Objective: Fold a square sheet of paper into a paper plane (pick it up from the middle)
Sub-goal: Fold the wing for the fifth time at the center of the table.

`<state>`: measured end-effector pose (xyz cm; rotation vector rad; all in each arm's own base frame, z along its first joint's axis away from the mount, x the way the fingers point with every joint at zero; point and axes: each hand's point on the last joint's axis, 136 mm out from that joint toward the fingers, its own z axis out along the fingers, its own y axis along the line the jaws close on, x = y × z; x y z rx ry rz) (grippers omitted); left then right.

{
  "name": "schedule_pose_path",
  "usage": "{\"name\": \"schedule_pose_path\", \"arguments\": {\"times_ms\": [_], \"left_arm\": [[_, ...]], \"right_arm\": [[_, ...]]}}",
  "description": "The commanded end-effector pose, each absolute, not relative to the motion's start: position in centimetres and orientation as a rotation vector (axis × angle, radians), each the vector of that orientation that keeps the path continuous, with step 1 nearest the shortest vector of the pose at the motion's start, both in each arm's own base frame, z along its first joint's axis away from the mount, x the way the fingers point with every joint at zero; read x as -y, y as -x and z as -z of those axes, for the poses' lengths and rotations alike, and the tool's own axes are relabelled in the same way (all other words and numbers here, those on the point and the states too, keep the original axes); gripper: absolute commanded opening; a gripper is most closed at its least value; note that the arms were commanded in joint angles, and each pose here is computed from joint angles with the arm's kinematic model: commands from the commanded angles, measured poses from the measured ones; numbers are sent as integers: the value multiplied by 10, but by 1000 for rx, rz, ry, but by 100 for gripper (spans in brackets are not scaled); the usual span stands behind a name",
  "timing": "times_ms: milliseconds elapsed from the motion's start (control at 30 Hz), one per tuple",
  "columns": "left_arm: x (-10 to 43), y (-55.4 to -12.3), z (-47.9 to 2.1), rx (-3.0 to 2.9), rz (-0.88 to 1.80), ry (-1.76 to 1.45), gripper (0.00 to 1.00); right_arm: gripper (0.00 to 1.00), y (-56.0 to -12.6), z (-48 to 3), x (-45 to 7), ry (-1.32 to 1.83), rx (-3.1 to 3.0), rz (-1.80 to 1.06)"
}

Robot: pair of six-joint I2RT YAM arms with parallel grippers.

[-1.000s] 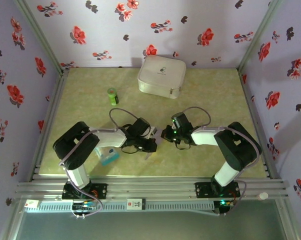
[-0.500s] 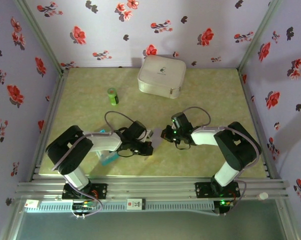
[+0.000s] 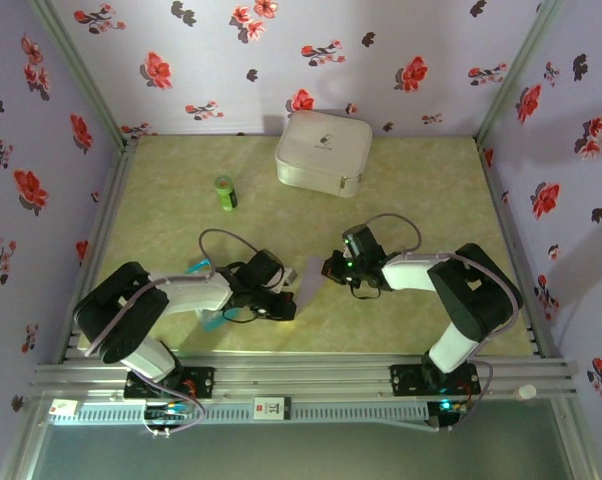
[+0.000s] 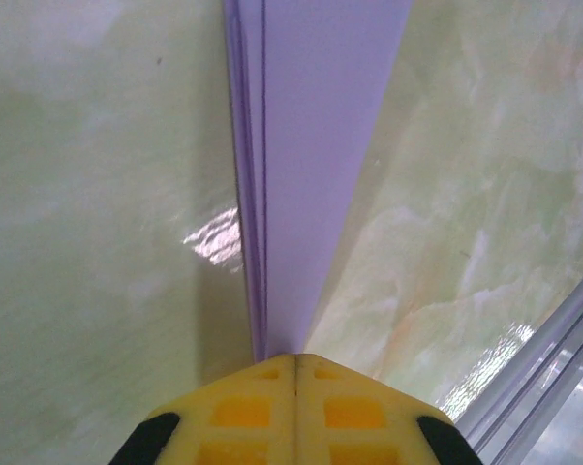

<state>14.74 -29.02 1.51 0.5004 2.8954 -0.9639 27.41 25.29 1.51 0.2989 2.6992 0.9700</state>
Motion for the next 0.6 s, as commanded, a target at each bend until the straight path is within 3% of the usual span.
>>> {"name": "schedule_pose_path", "arguments": {"times_ms": [0, 333, 567], "left_arm": [[251, -109, 10, -3096, 805, -528, 4], [270, -129, -32, -2931, 898, -543, 0], [285, -167, -76, -2735, 1041, -446, 0]], "right_arm": [[0, -255, 27, -221, -403, -2835, -725], [0, -256, 27, -223, -402, -2835, -735], [0, -257, 26, -223, -402, -2830, -739]]}}
